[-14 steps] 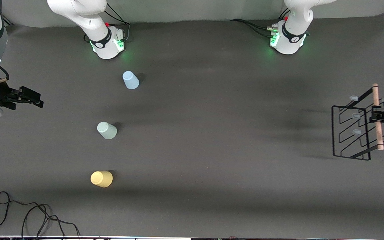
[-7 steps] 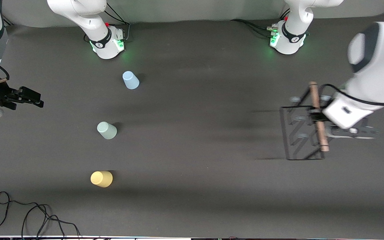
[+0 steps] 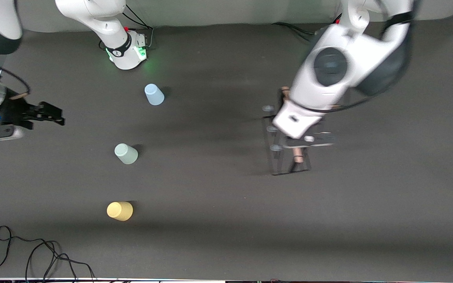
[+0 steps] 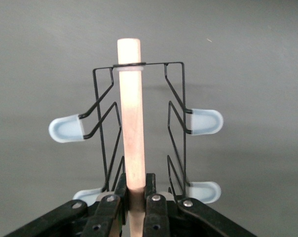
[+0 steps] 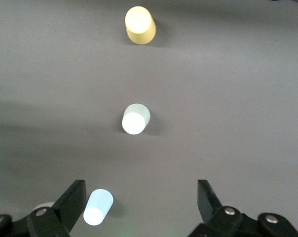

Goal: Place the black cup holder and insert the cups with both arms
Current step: 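Carry the black rack toward the table center with the left gripper, then release the rack while the right gripper grasps the mint cup, then lift the mint green cup with the right gripper, then carry the mint cup over the rack with the right gripper, then lower the mint cup onto a rack peg and open the right gripper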

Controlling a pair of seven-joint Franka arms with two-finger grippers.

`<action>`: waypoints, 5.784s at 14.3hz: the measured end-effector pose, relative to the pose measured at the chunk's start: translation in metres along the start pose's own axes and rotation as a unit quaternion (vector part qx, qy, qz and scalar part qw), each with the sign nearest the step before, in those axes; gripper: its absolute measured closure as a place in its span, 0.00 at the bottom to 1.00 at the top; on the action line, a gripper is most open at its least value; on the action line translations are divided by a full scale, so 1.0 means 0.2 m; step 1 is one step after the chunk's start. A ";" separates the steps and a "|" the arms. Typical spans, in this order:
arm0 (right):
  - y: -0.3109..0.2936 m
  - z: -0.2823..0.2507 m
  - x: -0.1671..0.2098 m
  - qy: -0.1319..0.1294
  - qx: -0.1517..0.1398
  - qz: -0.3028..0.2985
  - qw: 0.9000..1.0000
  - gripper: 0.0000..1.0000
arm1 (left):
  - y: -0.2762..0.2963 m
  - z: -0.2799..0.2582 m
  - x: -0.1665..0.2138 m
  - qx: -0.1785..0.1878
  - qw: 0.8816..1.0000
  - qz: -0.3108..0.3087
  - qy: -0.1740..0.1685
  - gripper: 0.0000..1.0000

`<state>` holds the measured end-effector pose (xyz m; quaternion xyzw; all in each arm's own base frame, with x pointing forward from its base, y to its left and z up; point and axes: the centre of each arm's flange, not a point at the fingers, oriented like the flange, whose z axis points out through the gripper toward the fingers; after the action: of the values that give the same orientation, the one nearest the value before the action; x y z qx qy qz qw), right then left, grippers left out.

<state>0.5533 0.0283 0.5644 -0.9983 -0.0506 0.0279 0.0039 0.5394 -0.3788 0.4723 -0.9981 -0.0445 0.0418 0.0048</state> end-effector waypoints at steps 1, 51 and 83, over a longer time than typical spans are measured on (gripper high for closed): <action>-0.03 0.05 -0.04 0.004 0.000 -0.003 1.000 0.00 | 0.13 0.07 -0.04 0.003 1.000 0.001 -0.002 0.84; -0.22 0.31 -0.01 -0.033 0.006 0.101 0.994 0.34 | -2.03 -0.35 0.32 0.035 0.986 0.164 -0.008 0.00; -1.87 1.26 -0.27 -0.031 0.010 0.493 0.869 0.02 | -1.93 -0.37 0.32 0.020 0.992 0.119 -0.028 0.00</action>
<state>0.4478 0.3960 0.3190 -0.8920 0.4483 0.0574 -0.0021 0.5751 0.0116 0.5453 -0.9944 0.0755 0.0709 0.0190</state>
